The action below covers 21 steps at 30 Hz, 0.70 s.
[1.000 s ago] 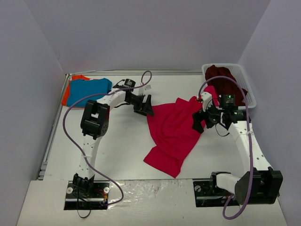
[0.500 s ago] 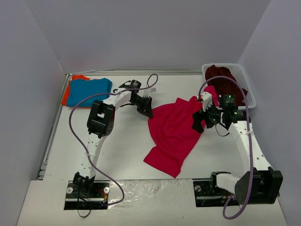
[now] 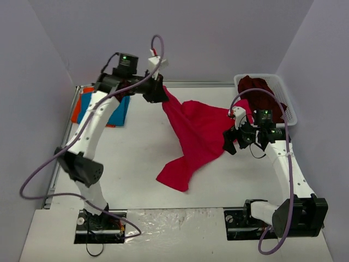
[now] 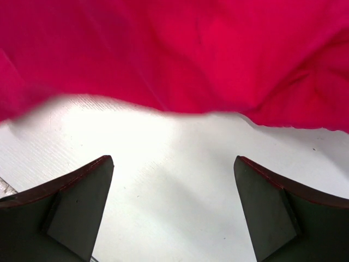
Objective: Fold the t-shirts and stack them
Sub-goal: Flatten out the tshirt
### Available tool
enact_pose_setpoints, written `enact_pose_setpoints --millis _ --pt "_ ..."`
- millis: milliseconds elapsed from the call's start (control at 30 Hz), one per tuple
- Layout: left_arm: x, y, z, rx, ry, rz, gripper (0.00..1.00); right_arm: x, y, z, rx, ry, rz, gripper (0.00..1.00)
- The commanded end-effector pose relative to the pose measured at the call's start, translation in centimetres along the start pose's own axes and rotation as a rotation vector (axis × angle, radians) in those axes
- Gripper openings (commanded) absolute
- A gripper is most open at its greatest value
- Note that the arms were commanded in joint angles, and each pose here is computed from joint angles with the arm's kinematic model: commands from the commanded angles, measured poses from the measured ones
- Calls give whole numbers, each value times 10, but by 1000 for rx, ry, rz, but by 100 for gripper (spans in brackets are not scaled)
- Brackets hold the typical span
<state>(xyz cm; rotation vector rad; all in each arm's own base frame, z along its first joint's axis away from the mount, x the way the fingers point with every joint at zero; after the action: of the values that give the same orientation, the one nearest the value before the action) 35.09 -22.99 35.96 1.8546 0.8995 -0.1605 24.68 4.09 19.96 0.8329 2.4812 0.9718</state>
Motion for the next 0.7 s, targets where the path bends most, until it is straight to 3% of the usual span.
enact_pose_setpoints --millis 0,200,567,667 --pt "-52 9 -79 -121 75 123 2 1 -1 -2 -2 -13 9 89" --pt "-71 -12 -132 -201 171 160 2 0 -1 -2 2 -20 16 88" --pt "-59 -40 -163 -255 312 117 2 -1 0 5 10 -1 18 89" --pt "-50 -44 -166 -267 344 84 2 -6 -3 21 75 14 73 86"
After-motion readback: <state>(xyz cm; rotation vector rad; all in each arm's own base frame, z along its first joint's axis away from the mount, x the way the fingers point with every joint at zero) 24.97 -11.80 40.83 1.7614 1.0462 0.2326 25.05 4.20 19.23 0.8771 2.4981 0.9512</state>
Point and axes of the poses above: each gripper's point midway between its finger pads, its own z axis out along the fingers, its own x axis along the line the jaws close on, y = z × x, the point moved 6 cm from there along -z, back along the fingers, and after that the axes turned 13 degrees about -z, right-handed, at the moved point
